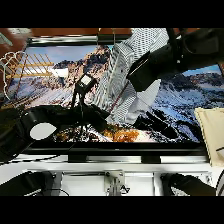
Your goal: Fold the shirts.
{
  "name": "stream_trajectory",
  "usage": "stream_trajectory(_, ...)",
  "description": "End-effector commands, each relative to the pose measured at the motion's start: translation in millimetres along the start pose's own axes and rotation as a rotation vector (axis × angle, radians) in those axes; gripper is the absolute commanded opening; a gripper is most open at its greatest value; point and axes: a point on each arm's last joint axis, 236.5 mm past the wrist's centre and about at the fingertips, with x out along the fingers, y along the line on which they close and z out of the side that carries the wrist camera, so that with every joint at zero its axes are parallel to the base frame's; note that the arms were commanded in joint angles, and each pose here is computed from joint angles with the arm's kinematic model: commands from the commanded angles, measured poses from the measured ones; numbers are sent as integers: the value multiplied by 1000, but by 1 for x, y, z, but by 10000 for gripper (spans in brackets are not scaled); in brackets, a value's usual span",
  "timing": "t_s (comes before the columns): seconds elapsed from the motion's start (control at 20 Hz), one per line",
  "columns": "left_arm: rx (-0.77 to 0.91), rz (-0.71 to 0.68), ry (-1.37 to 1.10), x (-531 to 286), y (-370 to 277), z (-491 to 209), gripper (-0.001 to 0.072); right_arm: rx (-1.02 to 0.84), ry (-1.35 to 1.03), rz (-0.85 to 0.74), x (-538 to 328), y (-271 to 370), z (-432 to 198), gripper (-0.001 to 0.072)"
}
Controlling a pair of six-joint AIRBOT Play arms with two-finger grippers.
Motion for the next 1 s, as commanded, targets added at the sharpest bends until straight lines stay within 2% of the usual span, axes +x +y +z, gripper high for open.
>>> stream_trajectory(0.0, -7, -10, -31, -4, -4, 11, 49, 7, 50, -84, 6, -21, -9, 98)
stream_trajectory(0.05, -5, -11, -9, -4, -4, 6, 50, 7, 51, -127, 4, -31, -10, 100)
stream_trajectory(0.1, -1, -12, 21, -4, -4, -1, 50, -1, 46, -166, 3, -40, -8, 151)
stream_trajectory(0.15, 8, -14, 56, -5, -5, -10, 49, -13, 34, -191, 1, -45, -6, 418)
stream_trajectory(0.2, 15, -15, 85, -5, -5, -17, 50, -34, 13, -214, -3, -50, -1, 582)
stream_trajectory(0.35, 32, -15, 118, -6, -4, -24, 50, -69, -109, -347, -27, -72, 24, 582)
stream_trajectory(0.5, 34, -14, 119, -6, -4, -24, 49, -91, -224, -620, -77, -120, 45, 579)
stream_trajectory(0.6, 49, 2, 119, -6, 0, -24, 49, -8, -226, -783, -110, -166, 33, 579)
stream_trajectory(0.7, 72, 25, 125, -6, 6, -26, 49, 158, -188, -871, -133, -220, -4, 579)
stream_trajectory(0.8, 89, 40, 152, -8, 13, -31, 50, 401, -125, -912, -154, -274, -66, 579)
stream_trajectory(0.9, 126, 49, 181, -10, 21, -37, 49, 644, -29, -871, -163, -309, -141, 579)
stream_trajectory(0.95, 159, 51, 188, -11, 25, -38, 50, 697, 48, -828, -163, -316, -175, 579)
